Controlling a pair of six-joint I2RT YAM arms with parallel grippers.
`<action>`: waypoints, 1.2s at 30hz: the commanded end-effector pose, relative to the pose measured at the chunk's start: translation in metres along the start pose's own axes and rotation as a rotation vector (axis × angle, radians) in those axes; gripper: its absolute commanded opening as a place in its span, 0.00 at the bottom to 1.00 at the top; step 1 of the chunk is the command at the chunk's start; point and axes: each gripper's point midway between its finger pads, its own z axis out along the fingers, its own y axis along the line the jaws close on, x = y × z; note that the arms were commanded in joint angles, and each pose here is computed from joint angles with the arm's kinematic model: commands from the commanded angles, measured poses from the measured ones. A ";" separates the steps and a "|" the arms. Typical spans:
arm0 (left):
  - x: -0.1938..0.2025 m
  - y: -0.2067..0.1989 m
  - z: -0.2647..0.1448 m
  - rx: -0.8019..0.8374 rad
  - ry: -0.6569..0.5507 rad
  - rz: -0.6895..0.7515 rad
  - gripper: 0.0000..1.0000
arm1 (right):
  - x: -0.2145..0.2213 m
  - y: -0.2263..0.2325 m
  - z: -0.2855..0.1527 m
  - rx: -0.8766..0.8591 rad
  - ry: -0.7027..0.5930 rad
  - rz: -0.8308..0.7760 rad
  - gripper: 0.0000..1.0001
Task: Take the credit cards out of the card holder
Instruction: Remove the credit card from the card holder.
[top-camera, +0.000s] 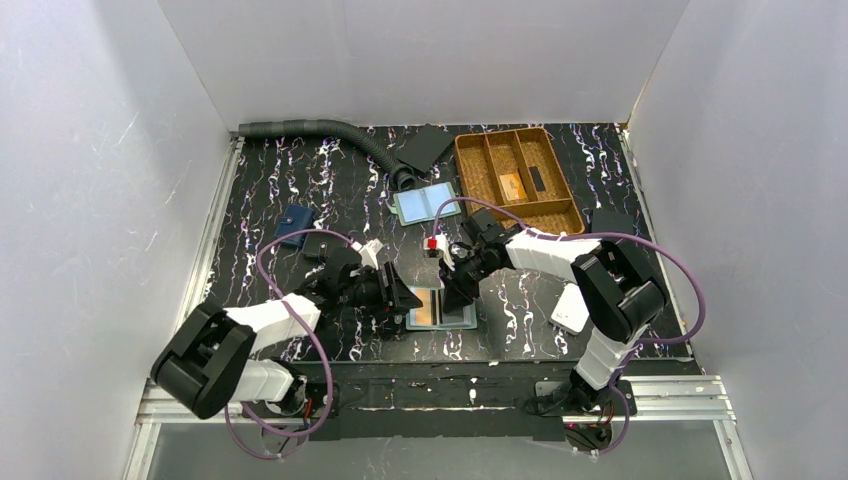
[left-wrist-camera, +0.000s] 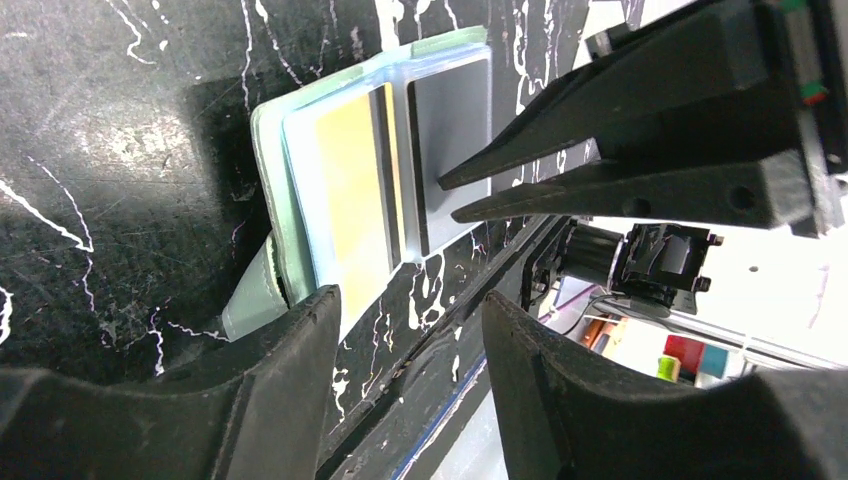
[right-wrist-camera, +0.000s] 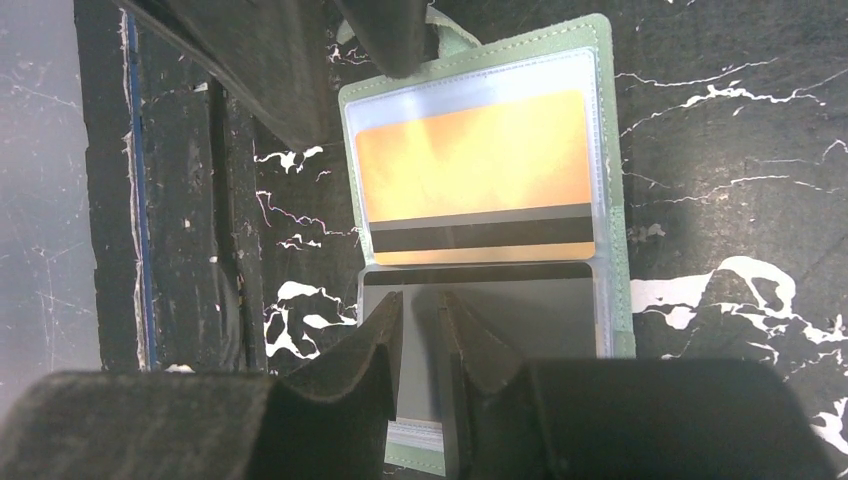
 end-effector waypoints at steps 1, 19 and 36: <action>-0.004 -0.012 0.008 0.040 0.025 -0.016 0.51 | -0.007 0.001 -0.001 -0.025 -0.009 -0.016 0.27; -0.002 0.019 0.012 -0.103 0.004 -0.035 0.53 | -0.003 -0.002 0.001 -0.032 0.001 0.001 0.27; -0.003 -0.011 0.008 -0.012 0.024 -0.023 0.38 | -0.004 0.000 0.000 -0.046 -0.001 0.001 0.27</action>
